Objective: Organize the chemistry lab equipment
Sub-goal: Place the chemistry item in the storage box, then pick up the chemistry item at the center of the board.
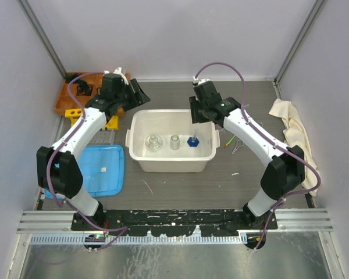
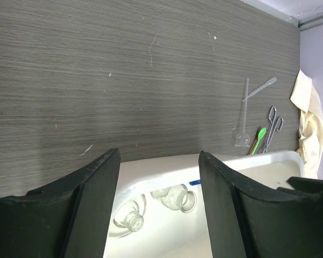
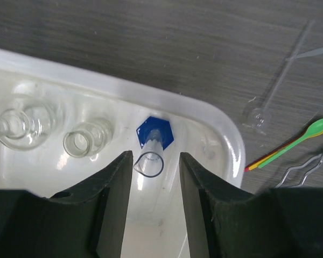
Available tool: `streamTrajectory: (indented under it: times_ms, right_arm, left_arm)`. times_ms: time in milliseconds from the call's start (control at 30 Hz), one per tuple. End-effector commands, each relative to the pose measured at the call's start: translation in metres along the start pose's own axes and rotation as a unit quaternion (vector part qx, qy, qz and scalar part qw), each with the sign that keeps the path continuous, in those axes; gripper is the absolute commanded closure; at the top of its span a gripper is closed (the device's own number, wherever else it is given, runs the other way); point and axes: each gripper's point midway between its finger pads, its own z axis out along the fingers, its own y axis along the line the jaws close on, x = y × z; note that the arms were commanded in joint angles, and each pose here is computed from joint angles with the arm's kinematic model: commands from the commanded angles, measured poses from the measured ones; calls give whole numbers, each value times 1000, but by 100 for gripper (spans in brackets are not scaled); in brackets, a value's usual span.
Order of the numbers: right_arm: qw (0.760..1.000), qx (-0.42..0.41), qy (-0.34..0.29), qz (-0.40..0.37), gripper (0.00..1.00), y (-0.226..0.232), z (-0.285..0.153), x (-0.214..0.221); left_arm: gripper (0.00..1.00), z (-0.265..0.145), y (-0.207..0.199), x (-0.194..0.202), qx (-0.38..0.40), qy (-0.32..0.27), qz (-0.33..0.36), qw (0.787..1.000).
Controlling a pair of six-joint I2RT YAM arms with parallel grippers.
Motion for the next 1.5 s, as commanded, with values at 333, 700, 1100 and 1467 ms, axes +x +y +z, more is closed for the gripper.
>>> streamTrajectory:
  times_ms: [333,700,1100,1467]
  right_arm:
    - [968,88,-202,119,53,-81,-98,-149]
    - [975,119,-28,185,62,-167,16,-98]
    - [969,124,92,191,62,-171,94,-29]
    - [963,132,136,191,63,-179,130,13]
  left_arm:
    - [41,-14,8,-47,1,-4,-13,1000]
    - [47,-36,58,-62,-40,18,-77,996]
    - [49,-39,79,-25,-63,86,-85,991]
    - [49,-42,86,-9,-68,99,-87,989]
